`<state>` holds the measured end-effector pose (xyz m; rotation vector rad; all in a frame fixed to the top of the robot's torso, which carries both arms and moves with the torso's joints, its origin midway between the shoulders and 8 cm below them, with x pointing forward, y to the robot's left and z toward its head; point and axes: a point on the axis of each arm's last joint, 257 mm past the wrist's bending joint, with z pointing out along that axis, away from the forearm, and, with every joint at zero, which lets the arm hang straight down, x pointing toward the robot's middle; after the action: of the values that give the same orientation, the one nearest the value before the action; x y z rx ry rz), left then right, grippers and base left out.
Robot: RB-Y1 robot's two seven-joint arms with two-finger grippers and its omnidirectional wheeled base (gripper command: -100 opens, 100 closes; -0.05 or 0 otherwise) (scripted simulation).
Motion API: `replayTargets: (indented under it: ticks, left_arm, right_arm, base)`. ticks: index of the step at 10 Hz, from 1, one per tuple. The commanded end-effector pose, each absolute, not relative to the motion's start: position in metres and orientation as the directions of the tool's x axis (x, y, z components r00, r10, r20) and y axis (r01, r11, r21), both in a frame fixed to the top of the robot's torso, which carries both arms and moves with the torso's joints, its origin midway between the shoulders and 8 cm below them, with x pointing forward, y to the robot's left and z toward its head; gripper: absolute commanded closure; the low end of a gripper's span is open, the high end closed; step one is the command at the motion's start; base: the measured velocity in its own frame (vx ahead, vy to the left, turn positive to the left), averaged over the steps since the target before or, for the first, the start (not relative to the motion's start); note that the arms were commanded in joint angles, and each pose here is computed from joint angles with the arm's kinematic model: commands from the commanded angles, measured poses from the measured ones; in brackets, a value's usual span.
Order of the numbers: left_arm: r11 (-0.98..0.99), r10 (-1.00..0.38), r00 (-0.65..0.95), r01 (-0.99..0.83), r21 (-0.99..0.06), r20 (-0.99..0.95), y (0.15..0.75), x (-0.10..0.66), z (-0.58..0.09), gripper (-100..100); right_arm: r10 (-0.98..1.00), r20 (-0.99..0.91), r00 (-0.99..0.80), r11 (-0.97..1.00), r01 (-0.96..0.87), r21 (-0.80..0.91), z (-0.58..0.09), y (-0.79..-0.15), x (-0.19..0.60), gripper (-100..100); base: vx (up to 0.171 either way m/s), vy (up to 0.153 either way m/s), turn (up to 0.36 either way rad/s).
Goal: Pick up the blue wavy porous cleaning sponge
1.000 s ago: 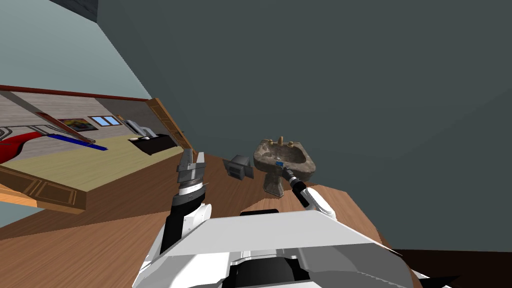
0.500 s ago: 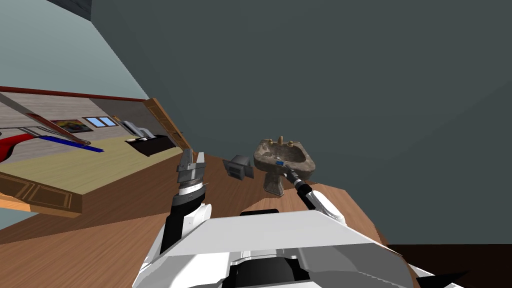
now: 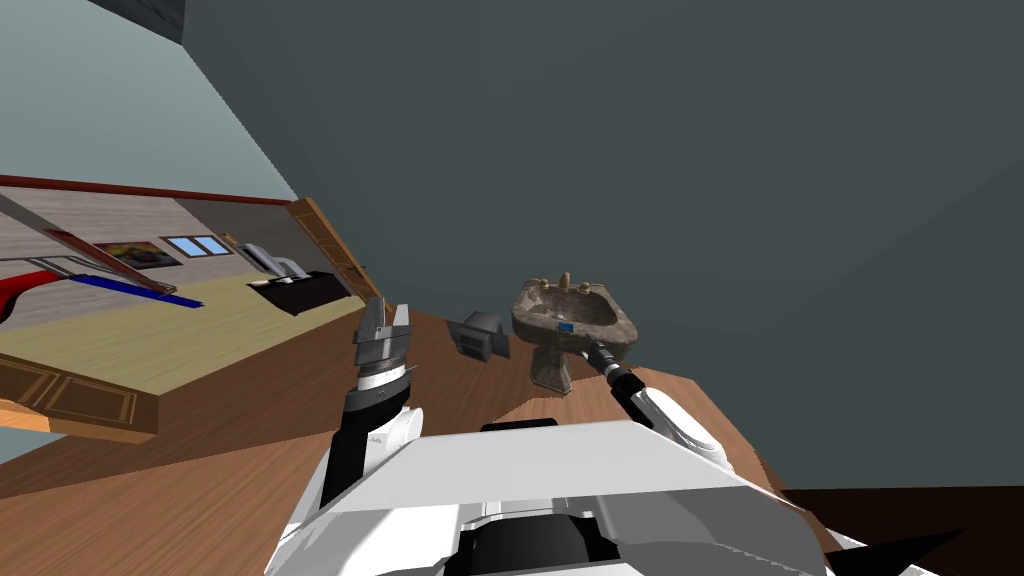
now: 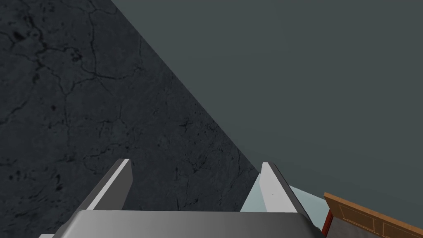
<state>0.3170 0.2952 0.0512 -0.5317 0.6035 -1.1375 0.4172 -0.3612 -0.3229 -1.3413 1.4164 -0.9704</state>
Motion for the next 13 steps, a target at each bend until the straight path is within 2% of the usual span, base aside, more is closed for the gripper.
replayTargets:
  ticks: [1, 11, 13]
  left_arm:
    - [0.331, -0.94, 0.297, 0.668, -0.667, -0.17, 0.295, 0.317, 0.051, 0]
    - [0.331, -0.94, 0.297, 0.668, -0.667, -0.17, 0.295, 0.317, 0.051, 0]
    - [0.331, -0.94, 0.297, 0.668, -0.667, -0.17, 0.295, 0.317, 0.051, 0]
  right_arm:
    - [-0.995, -0.104, -0.007, 0.102, -0.27, -0.958, -0.322, -0.38, 0.412, -100]
    - [-0.993, -0.061, -0.099, 0.088, -0.289, -0.953, -0.294, -0.456, 0.389, -100]
    - [-0.992, -0.052, -0.117, 0.084, -0.294, -0.952, -0.286, -0.471, 0.384, -100]
  base:
    - [0.086, 0.112, 0.0]
    - [0.039, 0.108, 0.002]
    - [0.026, 0.165, 0.022]
